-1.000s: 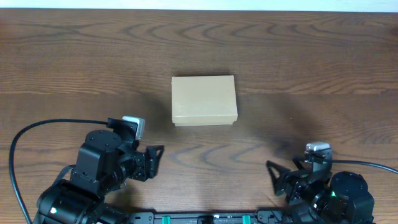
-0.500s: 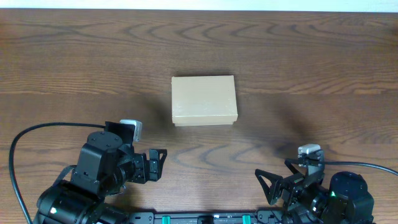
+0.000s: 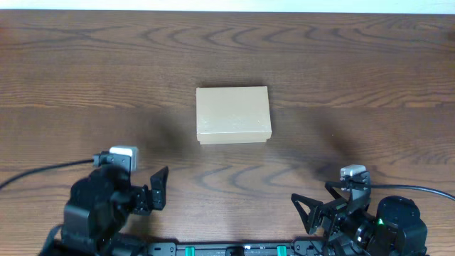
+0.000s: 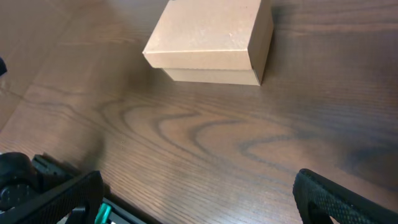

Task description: Pack container

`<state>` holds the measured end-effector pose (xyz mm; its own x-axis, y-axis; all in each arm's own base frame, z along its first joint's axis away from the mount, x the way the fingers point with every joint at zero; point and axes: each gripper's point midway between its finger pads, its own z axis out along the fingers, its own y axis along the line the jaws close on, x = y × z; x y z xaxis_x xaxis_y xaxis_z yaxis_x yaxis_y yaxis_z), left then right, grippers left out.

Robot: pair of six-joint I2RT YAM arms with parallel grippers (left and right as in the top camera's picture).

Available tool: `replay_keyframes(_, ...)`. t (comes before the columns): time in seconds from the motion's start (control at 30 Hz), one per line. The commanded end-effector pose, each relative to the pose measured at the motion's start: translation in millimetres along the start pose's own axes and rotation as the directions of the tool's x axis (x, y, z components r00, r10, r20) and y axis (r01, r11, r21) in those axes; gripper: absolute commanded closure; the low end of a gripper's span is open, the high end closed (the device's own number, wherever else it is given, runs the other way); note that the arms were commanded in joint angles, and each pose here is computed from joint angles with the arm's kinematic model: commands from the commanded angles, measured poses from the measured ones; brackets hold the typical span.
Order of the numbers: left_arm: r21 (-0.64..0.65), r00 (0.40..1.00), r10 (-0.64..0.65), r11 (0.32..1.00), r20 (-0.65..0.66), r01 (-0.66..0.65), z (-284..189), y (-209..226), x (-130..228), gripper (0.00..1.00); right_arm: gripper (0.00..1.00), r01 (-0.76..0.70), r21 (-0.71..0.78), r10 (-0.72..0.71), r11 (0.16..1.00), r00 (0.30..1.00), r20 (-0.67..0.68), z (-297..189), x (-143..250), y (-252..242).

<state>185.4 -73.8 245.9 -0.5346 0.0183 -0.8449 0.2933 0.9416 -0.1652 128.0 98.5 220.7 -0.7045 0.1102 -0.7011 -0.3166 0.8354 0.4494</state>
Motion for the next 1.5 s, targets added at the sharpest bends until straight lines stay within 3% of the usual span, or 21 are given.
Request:
replay_keyframes(0.0, -0.085, 0.984, 0.165, 0.984, 0.068, -0.159, 3.9, 18.9, 12.4, 0.05, 0.01, 0.001, -0.015, -0.001, 1.000, 1.000, -0.009, 0.7, 2.9, 2.1)
replay_keyframes(0.2, -0.132, 0.968, 0.183, 0.978, 0.172, -0.162, 28.4, 34.9, 38.2, 0.05, 0.01, 0.001, -0.015, -0.001, 1.000, 1.000, -0.009, 0.7, 2.9, 2.1)
replay_keyframes(0.43, -0.022, 0.962, 0.171, 0.985, 0.213, -0.170, 61.6, 24.0, 68.2, 0.05, 0.01, 0.001, -0.016, -0.001, 1.000, 1.000, -0.009, 0.7, 2.8, 2.2)
replay_keyframes(0.6, 0.027, 0.977, 0.089, 0.995, 0.196, -0.096, 79.7, 23.4, 89.1, 0.05, 0.01, 0.001, -0.015, -0.001, 1.000, 1.000, -0.009, 0.7, 2.9, 2.1)
replay_keyframes(1.47, 0.037, 0.978, 0.077, 0.996, 0.195, -0.086, 81.3, 22.2, 90.4, 0.05, 0.01, 0.001, -0.015, -0.001, 1.000, 1.000, -0.009, 0.7, 2.9, 2.1)
